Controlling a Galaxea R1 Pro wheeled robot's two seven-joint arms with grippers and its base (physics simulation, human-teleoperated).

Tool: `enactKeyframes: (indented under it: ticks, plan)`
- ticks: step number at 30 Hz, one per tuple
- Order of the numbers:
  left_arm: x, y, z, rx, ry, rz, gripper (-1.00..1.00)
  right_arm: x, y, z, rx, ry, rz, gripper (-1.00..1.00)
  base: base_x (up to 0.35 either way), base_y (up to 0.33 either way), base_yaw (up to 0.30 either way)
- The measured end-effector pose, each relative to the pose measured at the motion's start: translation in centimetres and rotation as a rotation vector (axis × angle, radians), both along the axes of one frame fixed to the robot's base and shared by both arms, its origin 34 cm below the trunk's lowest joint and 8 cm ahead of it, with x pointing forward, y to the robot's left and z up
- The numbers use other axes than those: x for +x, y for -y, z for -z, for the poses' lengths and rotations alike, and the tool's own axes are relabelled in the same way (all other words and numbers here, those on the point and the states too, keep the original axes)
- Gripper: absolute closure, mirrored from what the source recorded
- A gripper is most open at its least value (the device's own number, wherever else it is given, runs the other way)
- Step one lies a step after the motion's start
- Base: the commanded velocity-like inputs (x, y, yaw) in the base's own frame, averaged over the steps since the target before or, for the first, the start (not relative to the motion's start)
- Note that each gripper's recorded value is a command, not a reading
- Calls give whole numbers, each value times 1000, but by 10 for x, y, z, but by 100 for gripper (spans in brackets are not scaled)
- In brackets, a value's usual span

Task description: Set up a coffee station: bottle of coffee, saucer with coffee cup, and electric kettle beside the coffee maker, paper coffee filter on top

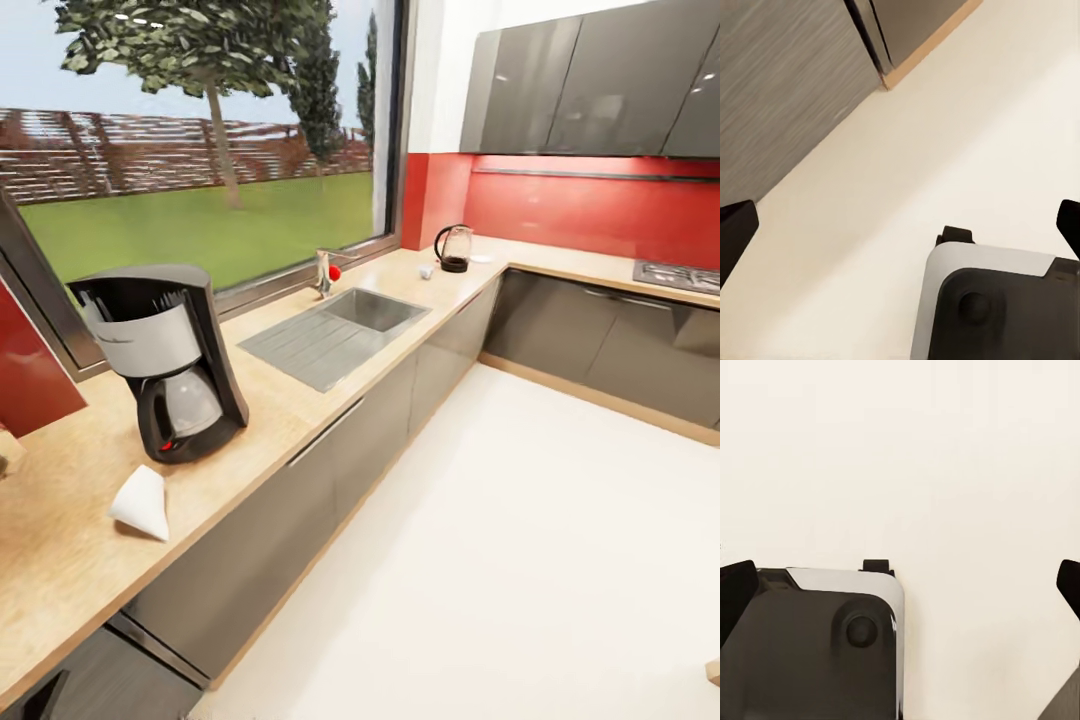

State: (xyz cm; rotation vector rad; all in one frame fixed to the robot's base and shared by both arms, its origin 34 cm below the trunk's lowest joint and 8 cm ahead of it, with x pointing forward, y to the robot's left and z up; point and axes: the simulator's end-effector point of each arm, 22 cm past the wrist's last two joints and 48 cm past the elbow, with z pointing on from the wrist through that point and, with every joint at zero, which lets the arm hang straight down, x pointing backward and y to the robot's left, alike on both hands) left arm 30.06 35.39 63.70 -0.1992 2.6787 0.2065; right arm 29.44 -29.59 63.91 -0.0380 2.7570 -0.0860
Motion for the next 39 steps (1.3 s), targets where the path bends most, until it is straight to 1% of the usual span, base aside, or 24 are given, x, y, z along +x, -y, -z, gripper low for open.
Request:
enactKeyframes:
  ticks: [24,39]
  plan:
    - [0,2,0,-1,0,4,-100,0,0,0,1,0,-1,-100,0,-8,278]
    - [0,1,0,-1,-1,3,-100,0,0,0,0,-1,-1,-100,0,-254,259]
